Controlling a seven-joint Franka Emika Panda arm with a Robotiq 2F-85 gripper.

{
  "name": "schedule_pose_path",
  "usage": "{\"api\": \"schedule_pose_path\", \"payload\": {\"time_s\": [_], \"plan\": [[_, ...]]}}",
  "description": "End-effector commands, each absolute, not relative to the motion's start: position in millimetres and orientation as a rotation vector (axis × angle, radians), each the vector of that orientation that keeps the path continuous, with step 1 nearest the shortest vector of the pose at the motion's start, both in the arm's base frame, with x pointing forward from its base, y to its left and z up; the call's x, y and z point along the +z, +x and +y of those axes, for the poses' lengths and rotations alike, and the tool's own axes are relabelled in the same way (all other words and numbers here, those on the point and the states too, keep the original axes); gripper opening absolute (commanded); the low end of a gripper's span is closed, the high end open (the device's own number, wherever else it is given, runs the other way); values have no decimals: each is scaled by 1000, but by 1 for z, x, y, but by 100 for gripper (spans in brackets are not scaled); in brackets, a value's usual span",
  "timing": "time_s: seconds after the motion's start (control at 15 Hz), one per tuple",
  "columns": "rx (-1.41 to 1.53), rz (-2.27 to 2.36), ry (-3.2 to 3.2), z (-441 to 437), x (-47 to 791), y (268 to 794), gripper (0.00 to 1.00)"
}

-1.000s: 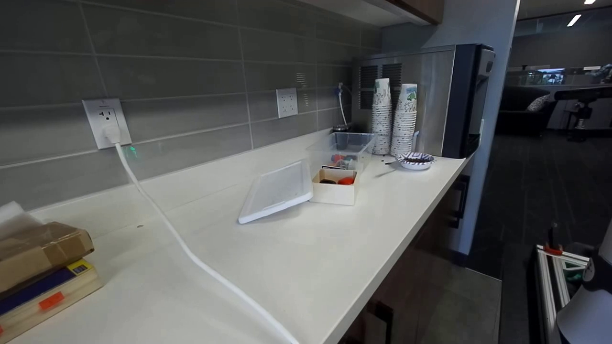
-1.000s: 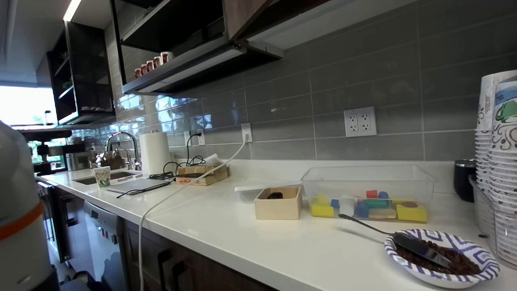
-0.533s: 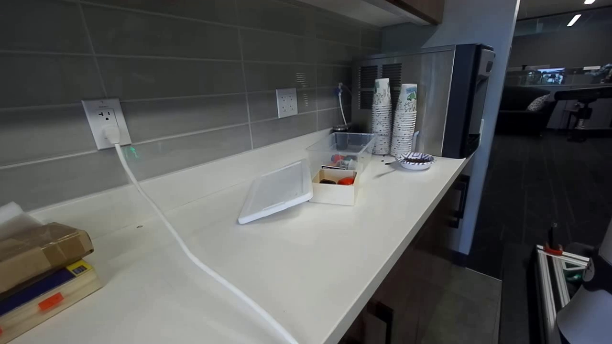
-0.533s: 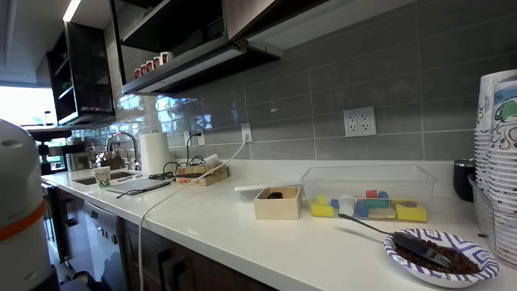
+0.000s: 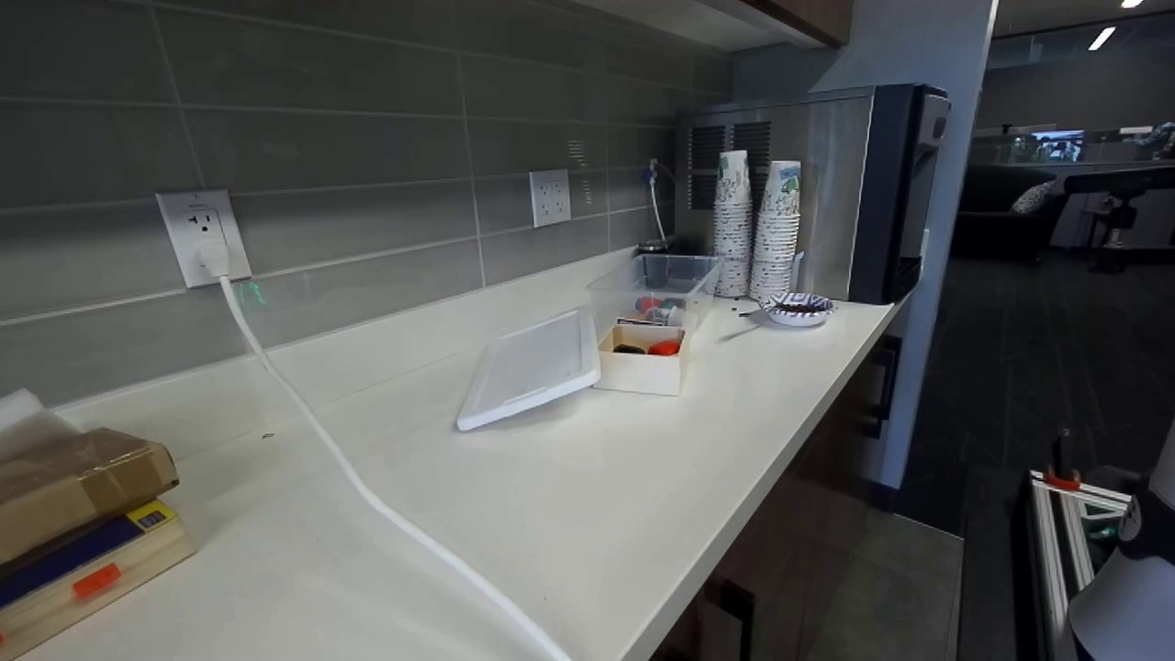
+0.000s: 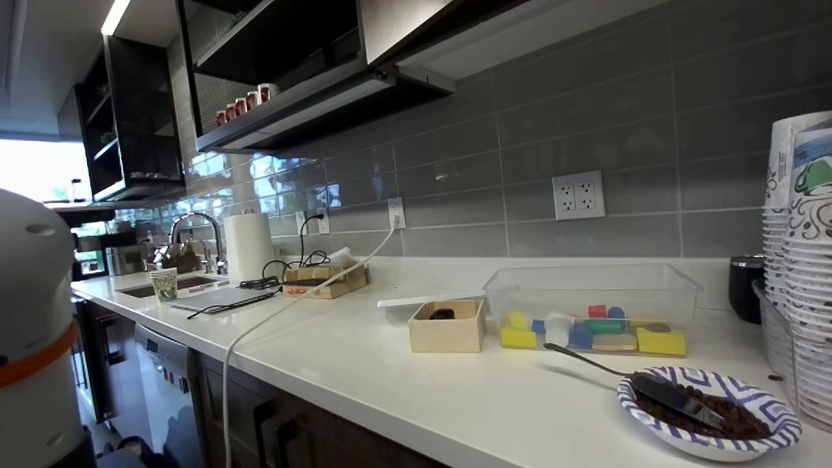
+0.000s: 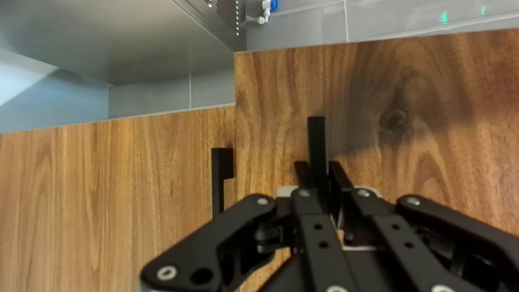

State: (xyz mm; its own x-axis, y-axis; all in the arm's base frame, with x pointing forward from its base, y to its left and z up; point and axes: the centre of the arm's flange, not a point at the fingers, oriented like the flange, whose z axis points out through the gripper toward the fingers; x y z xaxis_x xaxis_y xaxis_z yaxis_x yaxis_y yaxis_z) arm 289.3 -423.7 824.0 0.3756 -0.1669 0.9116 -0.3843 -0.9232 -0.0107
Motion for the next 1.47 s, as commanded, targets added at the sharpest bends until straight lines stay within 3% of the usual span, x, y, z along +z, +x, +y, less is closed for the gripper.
{"api": "schedule_pose_path", "payload": {"time_s": [0.0,1.07,1.2,1.4], "plan": [[1498,-471,2583,-423,818,351,3],[1520,-412,2563,-412,819,420,3],[1519,-406,2569,-411,819,425,38],[1521,-408,2572,-411,818,429,38]]}}
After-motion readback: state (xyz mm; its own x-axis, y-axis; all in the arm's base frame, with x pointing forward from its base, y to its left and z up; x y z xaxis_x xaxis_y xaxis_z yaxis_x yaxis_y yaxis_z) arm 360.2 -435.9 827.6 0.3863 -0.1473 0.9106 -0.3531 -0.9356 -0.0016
